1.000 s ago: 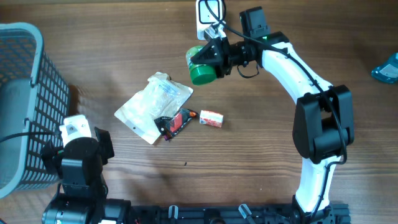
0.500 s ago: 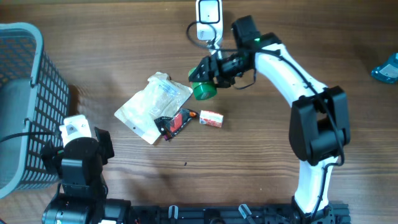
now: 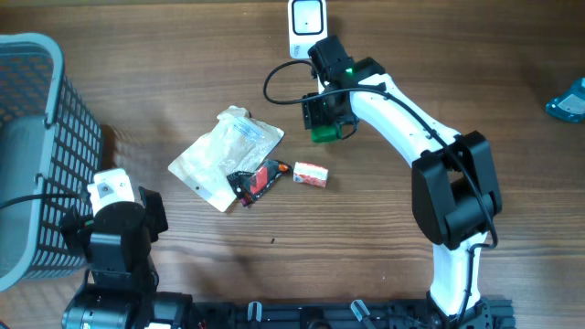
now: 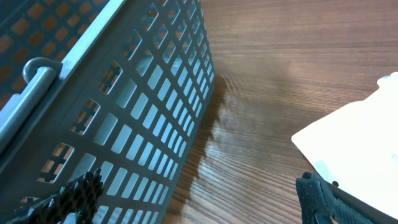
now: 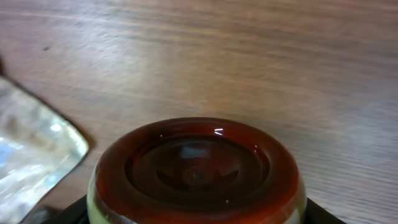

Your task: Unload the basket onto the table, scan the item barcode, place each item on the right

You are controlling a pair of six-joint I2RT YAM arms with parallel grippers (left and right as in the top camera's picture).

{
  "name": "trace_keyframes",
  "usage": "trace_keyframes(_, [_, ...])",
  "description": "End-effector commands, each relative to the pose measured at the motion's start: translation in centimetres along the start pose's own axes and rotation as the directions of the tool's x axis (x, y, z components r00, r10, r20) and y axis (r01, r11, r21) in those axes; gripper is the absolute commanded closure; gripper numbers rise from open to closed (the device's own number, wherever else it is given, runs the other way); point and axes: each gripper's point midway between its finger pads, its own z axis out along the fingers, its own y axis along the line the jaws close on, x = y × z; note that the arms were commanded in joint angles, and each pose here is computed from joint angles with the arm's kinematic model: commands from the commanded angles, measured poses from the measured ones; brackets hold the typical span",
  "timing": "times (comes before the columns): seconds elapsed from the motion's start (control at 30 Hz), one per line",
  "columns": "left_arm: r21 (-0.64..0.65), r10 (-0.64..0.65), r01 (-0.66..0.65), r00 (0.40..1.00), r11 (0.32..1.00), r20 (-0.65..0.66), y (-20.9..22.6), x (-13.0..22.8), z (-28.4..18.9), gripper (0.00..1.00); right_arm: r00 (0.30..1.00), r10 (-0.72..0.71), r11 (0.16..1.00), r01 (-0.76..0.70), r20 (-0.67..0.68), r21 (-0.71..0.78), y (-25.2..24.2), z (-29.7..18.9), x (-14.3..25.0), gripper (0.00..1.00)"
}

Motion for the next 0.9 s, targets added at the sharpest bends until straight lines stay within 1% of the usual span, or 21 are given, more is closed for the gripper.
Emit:
trace_keyframes(0.0, [-0.015,-0.007,0.007,1.0,1.0,0.004,0.4,-0.1,0.0,0.0,0.998,-0.003,0.998,-0.001,0.061,0.063,-0.7,-1.4,-1.2,0.29])
trace_keyframes(0.03, [-0.015,-0.007,0.007,1.0,1.0,0.004,0.4,-0.1,0.0,0.0,0.999,-0.003,0.998,0.0,0.05,0.056,-0.6,-1.3,-0.9,0.26])
trace_keyframes(0.1, [-0.015,-0.007,0.007,1.0,1.0,0.004,0.4,-0.1,0.0,0.0,1.0,0.001,0.998,-0.002,0.022,0.062,-0.8,-0.9,0.0,0.26])
trace_keyframes(0.17, [-0.015,-0.007,0.007,1.0,1.0,0.004,0.4,-0.1,0.0,0.0,0.999,0.033,0.997,-0.033,-0.003,0.064,-1.0,-0.4,1.0,0.23])
trace_keyframes(0.23, [-0.015,-0.007,0.007,1.0,1.0,0.004,0.4,-0.1,0.0,0.0,0.999,0.026,0.999,-0.025,-0.031,0.033,-0.5,-0.1,1.7,0.2])
trace_keyframes(0.37, [-0.015,-0.007,0.007,1.0,1.0,0.004,0.4,-0.1,0.0,0.0,0.999,0.026,0.999,-0.025,-0.028,0.032,-0.5,0.0,1.6,0.18])
trace_keyframes(0.47, [-0.015,-0.007,0.007,1.0,1.0,0.004,0.4,-0.1,0.0,0.0,0.999,0.026,0.999,-0.025,-0.032,0.032,-0.5,-0.1,1.7,0.14])
trace_keyframes(0.53, [-0.015,-0.007,0.007,1.0,1.0,0.004,0.4,-0.1,0.0,0.0,0.998,0.022,1.0,-0.022,-0.05,-0.003,0.1,-0.1,2.0,0.1])
trace_keyframes(0.63, [-0.015,-0.007,0.007,1.0,1.0,0.004,0.4,-0.1,0.0,0.0,0.997,0.023,0.999,-0.026,-0.073,-0.039,0.7,-0.2,2.4,0.07])
trace_keyframes(0.87, [-0.015,-0.007,0.007,1.0,1.0,0.004,0.4,-0.1,0.0,0.0,0.996,0.023,0.999,-0.027,-0.09,-0.045,1.0,-1.5,2.2,0.04])
